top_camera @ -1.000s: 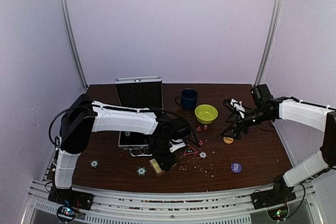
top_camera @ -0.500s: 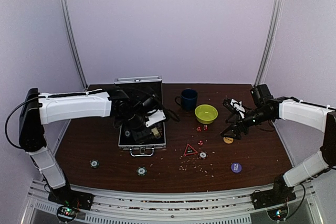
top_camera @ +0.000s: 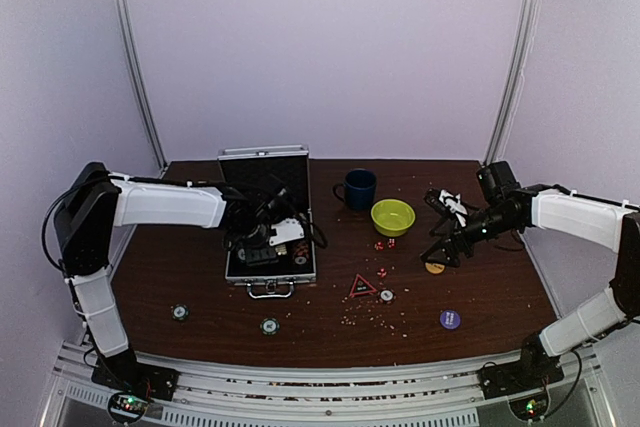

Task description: Pack up texas hold em set

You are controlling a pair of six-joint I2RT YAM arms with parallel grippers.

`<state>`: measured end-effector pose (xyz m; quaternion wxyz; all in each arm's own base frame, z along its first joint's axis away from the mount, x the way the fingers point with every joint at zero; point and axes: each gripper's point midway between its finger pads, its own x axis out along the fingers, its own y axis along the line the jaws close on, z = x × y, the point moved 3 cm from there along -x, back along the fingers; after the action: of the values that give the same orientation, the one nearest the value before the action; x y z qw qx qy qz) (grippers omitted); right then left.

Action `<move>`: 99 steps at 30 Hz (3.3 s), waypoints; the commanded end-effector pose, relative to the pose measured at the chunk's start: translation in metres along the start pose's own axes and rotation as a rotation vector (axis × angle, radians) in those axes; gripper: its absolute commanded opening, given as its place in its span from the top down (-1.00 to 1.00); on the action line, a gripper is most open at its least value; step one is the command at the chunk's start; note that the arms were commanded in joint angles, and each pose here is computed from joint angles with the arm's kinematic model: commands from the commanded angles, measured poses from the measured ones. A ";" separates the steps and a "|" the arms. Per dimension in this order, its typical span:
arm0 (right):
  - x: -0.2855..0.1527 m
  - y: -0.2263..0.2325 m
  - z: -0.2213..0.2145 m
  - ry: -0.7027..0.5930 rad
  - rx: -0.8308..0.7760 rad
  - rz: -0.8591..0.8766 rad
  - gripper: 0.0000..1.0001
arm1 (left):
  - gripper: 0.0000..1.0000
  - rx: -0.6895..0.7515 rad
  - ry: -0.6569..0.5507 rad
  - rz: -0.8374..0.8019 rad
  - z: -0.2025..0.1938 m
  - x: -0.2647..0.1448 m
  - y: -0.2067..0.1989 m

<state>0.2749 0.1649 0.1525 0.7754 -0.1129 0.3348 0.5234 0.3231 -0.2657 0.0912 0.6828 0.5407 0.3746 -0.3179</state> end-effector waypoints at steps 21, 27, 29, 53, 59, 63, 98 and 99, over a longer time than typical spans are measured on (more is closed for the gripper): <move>0.002 0.003 -0.004 0.012 -0.008 0.029 -0.94 | -0.25 0.111 -0.047 -0.131 0.005 0.002 -0.022; 0.004 0.002 -0.006 0.019 -0.004 0.032 -0.94 | -0.96 0.102 -0.038 -0.067 0.007 -0.005 -0.007; 0.004 0.003 -0.007 0.025 -0.004 0.037 -0.94 | -0.96 0.086 -0.071 -0.053 0.013 -0.018 0.001; 0.000 0.001 -0.006 0.024 -0.015 0.000 -0.94 | -0.40 -0.289 0.012 0.159 0.020 0.022 0.068; 0.000 0.001 -0.007 0.027 -0.014 0.002 -0.93 | -0.35 -0.238 0.072 0.065 0.009 0.035 0.046; 0.001 0.000 -0.007 0.031 -0.013 0.005 -0.93 | -0.30 -0.225 0.066 0.003 0.006 0.035 0.033; 0.044 0.021 0.041 0.214 -0.245 -0.004 -0.76 | -0.96 -0.478 -0.499 0.167 0.041 -0.156 0.110; 0.052 0.024 0.042 0.245 -0.272 -0.002 -0.73 | -0.96 -0.479 -0.537 0.160 0.043 -0.161 0.109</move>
<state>0.2839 0.2193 0.1725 0.7374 -0.2097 0.3222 0.5554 0.3528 -0.2646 0.2604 0.8634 0.3558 0.2648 -0.2404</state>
